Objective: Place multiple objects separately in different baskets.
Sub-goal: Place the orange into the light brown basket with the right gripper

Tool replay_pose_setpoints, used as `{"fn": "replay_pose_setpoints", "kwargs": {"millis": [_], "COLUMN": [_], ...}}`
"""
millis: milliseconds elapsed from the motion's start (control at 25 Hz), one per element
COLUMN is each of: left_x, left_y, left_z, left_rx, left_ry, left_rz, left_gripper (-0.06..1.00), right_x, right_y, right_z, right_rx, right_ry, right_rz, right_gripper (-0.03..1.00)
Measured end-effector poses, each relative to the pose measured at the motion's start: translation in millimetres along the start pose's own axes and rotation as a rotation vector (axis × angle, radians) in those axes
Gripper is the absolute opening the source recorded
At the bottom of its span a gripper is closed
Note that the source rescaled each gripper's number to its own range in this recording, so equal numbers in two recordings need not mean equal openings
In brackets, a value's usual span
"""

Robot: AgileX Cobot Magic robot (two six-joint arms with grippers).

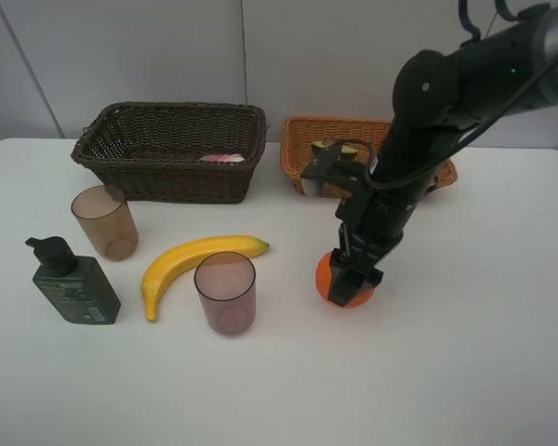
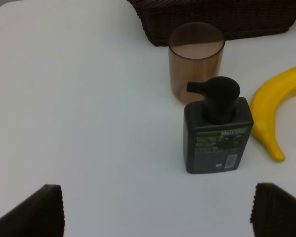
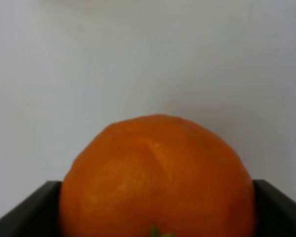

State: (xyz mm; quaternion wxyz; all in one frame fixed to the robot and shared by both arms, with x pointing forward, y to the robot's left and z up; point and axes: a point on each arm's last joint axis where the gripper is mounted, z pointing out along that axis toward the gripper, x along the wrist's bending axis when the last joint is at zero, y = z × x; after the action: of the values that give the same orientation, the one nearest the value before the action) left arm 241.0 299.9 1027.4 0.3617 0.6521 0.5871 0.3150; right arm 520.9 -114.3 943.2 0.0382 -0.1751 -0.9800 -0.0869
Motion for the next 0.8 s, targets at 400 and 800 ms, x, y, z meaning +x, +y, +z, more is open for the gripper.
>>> {"fn": "replay_pose_setpoints", "kwargs": {"millis": [400, 800], "left_x": [0.0, 0.0], "left_y": [0.0, 0.0], "left_z": [0.0, 0.0], "left_rx": [0.0, 0.0], "left_ry": [0.0, 0.0], "left_rz": [0.0, 0.0], "left_gripper": [1.0, 1.0], "right_x": [-23.6, -55.2], "right_y": [28.5, 36.4], "right_z": [-49.0, -88.0], "right_rx": [-0.032, -0.098], "right_ry": [-0.165, -0.368], "right_rz": [-0.107, -0.131], "right_gripper": [0.63, 0.63]}}
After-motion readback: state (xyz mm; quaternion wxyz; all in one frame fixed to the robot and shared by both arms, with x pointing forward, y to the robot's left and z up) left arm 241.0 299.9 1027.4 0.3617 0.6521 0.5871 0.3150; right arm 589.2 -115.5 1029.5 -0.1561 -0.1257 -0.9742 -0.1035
